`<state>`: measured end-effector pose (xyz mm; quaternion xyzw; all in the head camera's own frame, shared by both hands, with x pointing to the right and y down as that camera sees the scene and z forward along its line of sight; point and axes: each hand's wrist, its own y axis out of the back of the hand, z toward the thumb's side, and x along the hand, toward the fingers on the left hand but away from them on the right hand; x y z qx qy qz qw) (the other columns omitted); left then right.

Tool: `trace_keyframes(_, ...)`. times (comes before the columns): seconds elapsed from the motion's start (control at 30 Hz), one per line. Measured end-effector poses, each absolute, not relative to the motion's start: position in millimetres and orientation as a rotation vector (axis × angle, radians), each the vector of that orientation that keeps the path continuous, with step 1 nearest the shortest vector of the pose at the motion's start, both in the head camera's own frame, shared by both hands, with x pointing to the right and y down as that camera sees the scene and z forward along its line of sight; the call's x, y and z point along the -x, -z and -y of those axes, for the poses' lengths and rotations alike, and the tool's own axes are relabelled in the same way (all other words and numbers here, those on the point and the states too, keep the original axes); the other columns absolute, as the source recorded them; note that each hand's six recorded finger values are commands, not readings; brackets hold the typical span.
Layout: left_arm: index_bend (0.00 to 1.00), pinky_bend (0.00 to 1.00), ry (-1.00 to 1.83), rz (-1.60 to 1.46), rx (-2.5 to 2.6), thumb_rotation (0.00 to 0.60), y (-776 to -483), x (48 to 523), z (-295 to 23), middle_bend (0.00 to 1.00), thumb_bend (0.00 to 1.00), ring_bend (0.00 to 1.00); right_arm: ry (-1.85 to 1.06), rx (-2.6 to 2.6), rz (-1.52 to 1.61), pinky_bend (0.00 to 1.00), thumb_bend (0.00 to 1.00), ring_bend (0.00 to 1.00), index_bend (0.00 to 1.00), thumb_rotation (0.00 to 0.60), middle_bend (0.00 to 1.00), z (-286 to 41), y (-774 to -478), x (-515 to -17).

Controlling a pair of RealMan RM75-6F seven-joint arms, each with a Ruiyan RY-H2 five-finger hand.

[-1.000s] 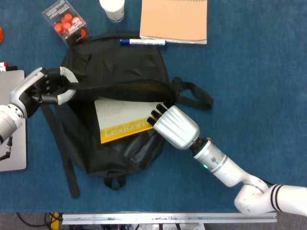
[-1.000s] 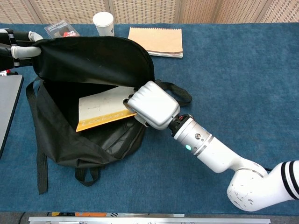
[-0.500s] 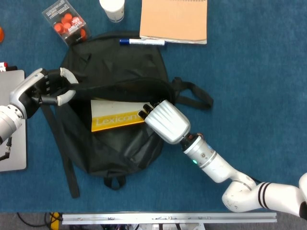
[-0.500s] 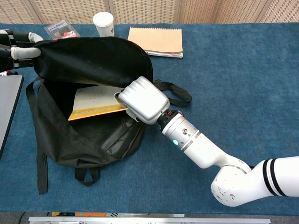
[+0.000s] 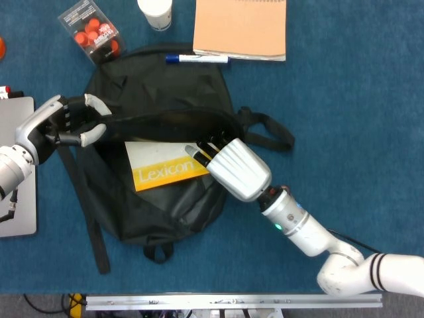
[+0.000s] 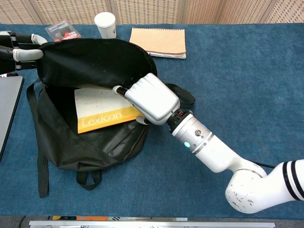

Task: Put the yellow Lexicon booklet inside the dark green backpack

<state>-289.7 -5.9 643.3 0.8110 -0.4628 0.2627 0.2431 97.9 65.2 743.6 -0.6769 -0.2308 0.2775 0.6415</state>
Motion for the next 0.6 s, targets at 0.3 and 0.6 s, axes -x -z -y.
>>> trace_keyframes(0.3,0.14,0.13,-0.742,1.187,-2.316,0.600,-639.8,283.4,-2.5,0.08,0.41,0.07,-0.552,1.619,0.551,0.49,0.00,0.32,0.31,0.600,0.41,-80.5,-704.3,-123.8)
trace_keyframes(0.6,0.10,0.11,-0.736,1.167,-2.369,0.600,-633.3,291.4,-8.9,0.04,0.41,0.05,-0.551,1.637,0.583,0.49,0.00,0.32,0.31,0.600,0.43,-80.9,-659.9,-174.1)
